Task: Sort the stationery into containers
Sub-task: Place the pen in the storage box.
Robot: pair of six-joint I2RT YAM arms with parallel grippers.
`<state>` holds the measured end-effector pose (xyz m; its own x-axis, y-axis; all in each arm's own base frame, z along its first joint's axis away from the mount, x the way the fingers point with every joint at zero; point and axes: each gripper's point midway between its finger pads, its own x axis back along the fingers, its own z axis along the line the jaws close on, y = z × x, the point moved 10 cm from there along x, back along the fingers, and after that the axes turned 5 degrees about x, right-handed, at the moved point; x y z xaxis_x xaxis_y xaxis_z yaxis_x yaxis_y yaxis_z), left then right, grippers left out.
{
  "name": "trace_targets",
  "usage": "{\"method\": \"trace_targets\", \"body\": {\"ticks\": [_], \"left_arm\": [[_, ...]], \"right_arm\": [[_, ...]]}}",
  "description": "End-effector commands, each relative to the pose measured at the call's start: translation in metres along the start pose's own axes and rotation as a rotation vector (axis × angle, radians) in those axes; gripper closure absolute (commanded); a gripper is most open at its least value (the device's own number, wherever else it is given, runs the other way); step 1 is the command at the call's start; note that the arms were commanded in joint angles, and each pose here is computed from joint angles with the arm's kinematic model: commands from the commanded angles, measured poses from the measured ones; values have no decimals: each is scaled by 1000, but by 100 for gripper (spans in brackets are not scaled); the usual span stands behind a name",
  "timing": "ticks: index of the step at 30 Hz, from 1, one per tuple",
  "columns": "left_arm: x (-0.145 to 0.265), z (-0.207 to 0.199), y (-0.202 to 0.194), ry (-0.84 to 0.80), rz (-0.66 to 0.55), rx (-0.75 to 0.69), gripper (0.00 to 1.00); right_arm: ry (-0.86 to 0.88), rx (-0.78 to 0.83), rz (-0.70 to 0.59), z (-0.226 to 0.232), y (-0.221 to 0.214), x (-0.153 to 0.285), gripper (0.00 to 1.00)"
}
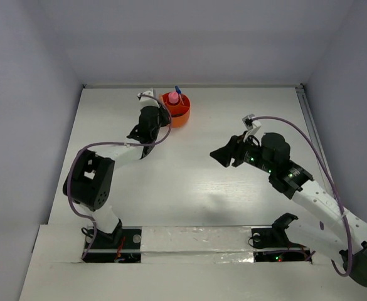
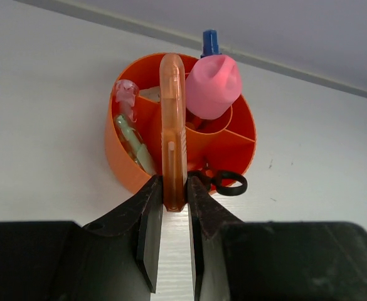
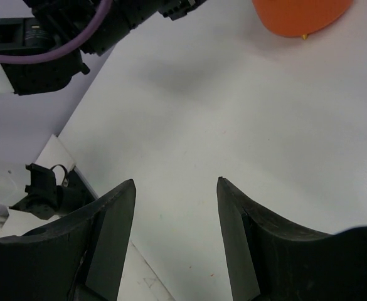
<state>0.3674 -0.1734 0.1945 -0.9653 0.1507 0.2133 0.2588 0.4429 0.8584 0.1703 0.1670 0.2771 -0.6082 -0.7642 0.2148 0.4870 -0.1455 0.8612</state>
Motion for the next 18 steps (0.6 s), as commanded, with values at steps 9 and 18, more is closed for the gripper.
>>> {"method": "trace_targets", "body": {"ticks": [9,18], "left_arm": [[-34,-14,17,-27,-129,-14,100],[-52,-7,8,4,-125,-49,100]], "right_arm": [[52,29,18,3,-2,7,40],[59,24,49,3,-5,7,40]]}}
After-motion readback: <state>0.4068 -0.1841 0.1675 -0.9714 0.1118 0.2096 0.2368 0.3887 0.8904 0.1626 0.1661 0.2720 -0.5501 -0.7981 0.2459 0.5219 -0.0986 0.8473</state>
